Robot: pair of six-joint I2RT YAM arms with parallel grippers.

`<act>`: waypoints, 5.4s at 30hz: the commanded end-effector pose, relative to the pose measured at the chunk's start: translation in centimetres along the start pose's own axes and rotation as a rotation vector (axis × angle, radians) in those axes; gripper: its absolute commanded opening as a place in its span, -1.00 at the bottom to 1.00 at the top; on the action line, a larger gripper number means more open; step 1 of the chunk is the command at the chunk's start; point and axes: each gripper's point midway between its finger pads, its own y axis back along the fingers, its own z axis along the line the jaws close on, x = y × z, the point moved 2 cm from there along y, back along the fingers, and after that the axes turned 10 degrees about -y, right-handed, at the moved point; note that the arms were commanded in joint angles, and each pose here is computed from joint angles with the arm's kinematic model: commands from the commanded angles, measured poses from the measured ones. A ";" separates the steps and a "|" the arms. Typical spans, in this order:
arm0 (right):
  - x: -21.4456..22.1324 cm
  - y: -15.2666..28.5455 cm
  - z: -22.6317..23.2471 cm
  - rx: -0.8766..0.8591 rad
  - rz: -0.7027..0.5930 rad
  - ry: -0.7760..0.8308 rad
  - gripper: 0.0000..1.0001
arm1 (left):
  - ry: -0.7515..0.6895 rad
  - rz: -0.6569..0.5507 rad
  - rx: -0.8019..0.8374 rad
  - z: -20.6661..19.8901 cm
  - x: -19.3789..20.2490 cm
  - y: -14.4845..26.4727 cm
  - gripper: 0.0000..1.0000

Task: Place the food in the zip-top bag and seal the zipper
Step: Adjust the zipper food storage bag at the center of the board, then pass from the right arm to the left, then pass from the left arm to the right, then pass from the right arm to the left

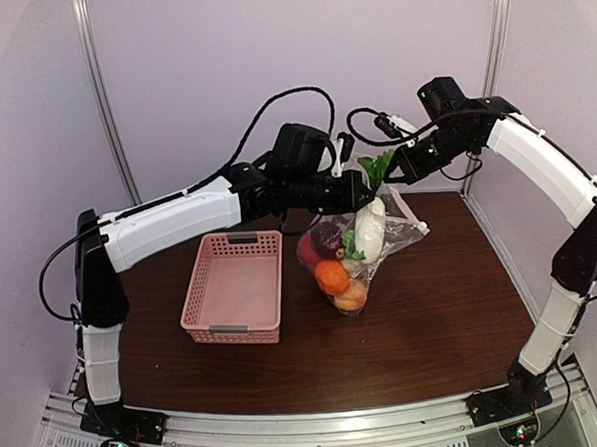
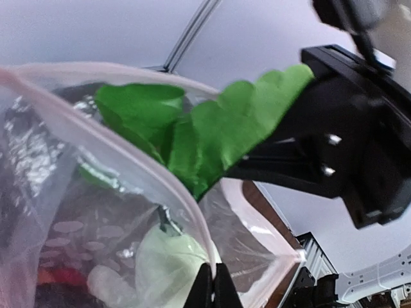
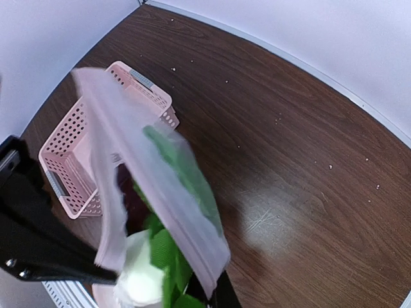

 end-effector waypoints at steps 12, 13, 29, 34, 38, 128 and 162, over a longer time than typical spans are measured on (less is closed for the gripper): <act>0.3 1.1 3.1 -0.108 -0.004 0.139 -1.00 | -0.163 -0.013 -0.154 6.0 -0.4 6.0 0.30; 0.4 1.2 3.7 -0.142 0.002 0.147 -1.00 | -0.141 0.006 -0.155 7.0 0.2 6.4 0.28; 2.4 1.7 9.5 -0.289 0.066 0.299 -1.00 | -0.424 0.040 0.076 3.6 -2.3 11.6 0.68; 2.9 1.9 10.2 -0.307 0.078 0.325 -1.00 | -0.623 0.141 0.163 2.8 0.0 12.8 0.68; 3.2 1.8 10.2 -0.317 0.093 0.335 -1.00 | -0.841 0.064 0.185 2.5 2.5 16.0 0.81; 7.3 7.8 0.5 -0.262 -0.246 0.542 -1.00 | -0.858 0.015 0.195 4.0 5.0 11.4 -0.80; 8.0 9.8 2.3 -0.120 -0.056 0.415 -1.00 | -0.772 -0.440 0.428 -10.0 -3.4 3.3 0.71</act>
